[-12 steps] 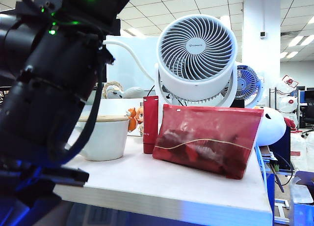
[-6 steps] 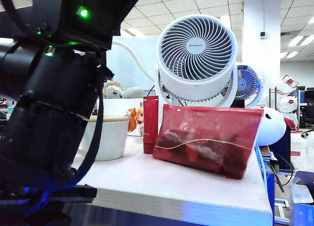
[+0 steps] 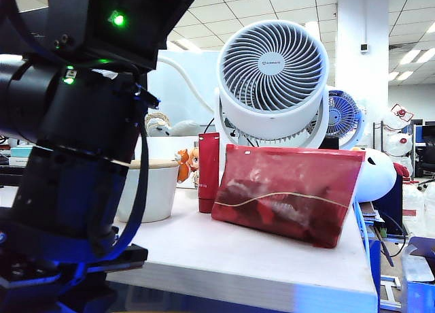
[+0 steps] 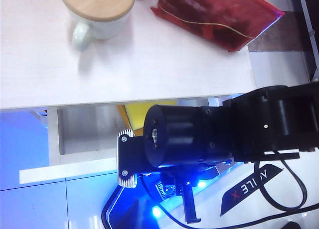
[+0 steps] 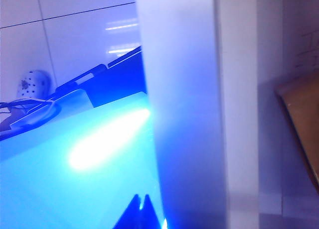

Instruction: Open the drawer, place the cleaning sponge inside, then close the drawer.

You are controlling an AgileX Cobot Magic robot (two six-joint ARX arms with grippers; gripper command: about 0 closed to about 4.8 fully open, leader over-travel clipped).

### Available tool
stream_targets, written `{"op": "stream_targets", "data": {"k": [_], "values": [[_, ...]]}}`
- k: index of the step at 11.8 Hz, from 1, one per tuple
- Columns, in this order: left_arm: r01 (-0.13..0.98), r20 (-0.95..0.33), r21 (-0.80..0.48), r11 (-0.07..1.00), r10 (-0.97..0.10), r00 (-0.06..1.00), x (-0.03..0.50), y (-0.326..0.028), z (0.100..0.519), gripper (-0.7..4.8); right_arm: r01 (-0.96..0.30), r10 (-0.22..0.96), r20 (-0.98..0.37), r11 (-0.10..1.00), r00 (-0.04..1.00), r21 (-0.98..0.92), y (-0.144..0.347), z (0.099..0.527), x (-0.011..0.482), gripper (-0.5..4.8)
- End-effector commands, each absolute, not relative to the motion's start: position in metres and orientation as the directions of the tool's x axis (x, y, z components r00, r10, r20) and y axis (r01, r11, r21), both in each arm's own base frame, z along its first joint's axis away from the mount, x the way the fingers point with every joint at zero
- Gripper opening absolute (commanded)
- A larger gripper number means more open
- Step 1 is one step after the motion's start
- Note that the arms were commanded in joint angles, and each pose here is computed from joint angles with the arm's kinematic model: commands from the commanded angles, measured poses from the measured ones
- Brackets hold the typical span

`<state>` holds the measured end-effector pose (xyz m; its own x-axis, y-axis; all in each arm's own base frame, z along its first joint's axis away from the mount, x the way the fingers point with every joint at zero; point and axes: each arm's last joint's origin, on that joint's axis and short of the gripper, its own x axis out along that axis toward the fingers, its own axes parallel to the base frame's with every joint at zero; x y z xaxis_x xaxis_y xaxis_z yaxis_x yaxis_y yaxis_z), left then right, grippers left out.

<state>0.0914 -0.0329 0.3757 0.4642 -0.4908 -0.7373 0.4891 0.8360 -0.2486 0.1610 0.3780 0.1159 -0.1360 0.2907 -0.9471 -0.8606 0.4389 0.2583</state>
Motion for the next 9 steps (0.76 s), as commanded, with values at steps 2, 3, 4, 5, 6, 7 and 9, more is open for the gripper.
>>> {"op": "stream_targets", "data": {"k": [2, 3, 4, 5, 6, 7, 9], "values": [[0.494, -0.731, -0.243, 0.835, -0.493, 0.473, 0.091, -0.033, 0.377, -0.03, -0.866, 0.264, -0.961, 0.458, -0.082, 0.200, 0.377, 0.118, 0.163, -0.02], [0.494, -0.730, -0.244, 0.835, -0.493, 0.473, 0.091, -0.033, 0.377, -0.03, -0.866, 0.260, -0.963, 0.462, -0.073, 0.191, 0.377, 0.118, 0.164, -0.02], [0.494, -0.730, -0.244, 0.835, -0.493, 0.473, 0.091, -0.033, 0.377, -0.03, -0.864, 0.258, -0.963, 0.466, -0.073, 0.190, 0.376, 0.118, 0.166, -0.02], [0.494, -0.731, -0.244, 0.835, -0.493, 0.472, 0.091, -0.033, 0.377, -0.03, -0.862, 0.256, -0.964, 0.470, -0.072, 0.189, 0.375, 0.118, 0.167, -0.02], [0.494, -0.731, -0.243, 0.835, -0.493, 0.473, 0.091, -0.033, 0.377, -0.03, -0.861, 0.229, -0.973, 0.487, -0.037, 0.147, 0.372, 0.118, 0.170, -0.02], [0.494, -0.731, -0.244, 0.835, -0.493, 0.472, 0.091, -0.033, 0.377, -0.03, -0.860, 0.221, -0.975, 0.491, -0.028, 0.137, 0.371, 0.118, 0.172, -0.02], [0.494, -0.731, -0.244, 0.835, -0.493, 0.472, 0.091, -0.033, 0.377, -0.03, -0.858, 0.206, -0.979, 0.503, -0.001, 0.106, 0.369, 0.117, 0.175, -0.02]]}}
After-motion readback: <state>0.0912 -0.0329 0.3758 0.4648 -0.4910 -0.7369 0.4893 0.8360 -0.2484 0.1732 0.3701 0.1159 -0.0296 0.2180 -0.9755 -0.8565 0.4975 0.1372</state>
